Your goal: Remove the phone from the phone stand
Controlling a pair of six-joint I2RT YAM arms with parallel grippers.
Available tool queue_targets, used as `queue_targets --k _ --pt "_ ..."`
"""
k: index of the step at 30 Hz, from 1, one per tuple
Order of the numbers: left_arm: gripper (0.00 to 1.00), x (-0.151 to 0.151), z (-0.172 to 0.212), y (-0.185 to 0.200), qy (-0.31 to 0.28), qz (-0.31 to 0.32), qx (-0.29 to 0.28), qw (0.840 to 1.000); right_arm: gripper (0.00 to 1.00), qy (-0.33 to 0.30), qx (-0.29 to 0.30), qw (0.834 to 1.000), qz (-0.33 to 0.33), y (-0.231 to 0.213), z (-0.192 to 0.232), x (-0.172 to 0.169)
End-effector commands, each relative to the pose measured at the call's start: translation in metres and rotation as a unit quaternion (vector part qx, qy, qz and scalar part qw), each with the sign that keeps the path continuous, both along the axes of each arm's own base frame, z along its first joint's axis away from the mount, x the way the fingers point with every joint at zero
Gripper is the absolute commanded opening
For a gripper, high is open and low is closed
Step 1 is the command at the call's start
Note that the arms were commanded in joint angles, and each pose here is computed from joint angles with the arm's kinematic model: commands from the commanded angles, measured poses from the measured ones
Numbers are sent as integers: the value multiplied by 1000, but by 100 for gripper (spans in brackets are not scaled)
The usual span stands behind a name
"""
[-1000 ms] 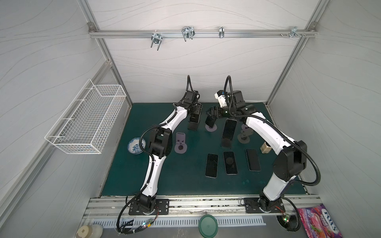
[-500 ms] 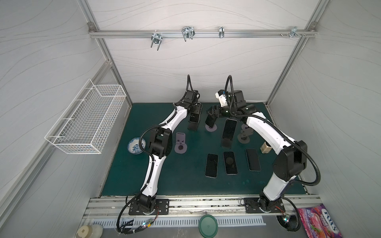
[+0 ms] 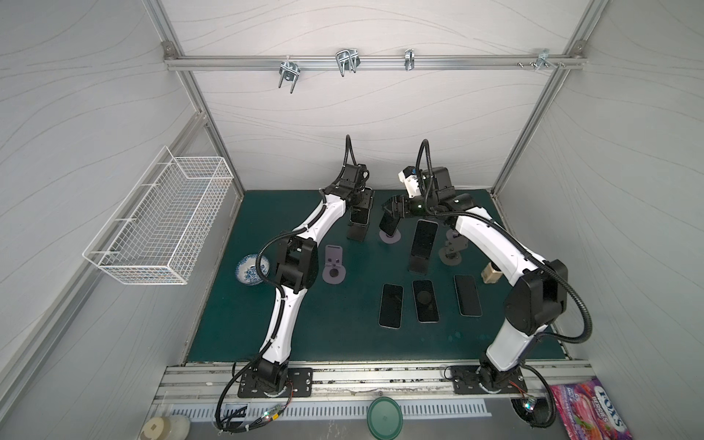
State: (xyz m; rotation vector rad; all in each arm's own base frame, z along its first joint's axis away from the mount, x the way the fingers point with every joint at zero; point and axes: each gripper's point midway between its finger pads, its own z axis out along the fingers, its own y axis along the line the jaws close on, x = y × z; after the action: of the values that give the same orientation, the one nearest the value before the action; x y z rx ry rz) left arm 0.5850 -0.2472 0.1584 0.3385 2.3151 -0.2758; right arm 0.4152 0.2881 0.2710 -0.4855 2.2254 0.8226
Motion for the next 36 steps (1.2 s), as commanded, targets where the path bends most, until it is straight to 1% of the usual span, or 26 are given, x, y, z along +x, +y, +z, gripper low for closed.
queue_targets --k 1,16,36 --pt "66 11 40 -5 -46 -2 -25 999 79 -6 11 1000 3 -1 8 -1" --pt "65 8 70 -2 -64 1 -39 997 79 -7 20 1000 4 -1 17 -5" --pt "64 -12 117 6 -84 6 -56 995 79 -13 31 999 19 11 27 -15"
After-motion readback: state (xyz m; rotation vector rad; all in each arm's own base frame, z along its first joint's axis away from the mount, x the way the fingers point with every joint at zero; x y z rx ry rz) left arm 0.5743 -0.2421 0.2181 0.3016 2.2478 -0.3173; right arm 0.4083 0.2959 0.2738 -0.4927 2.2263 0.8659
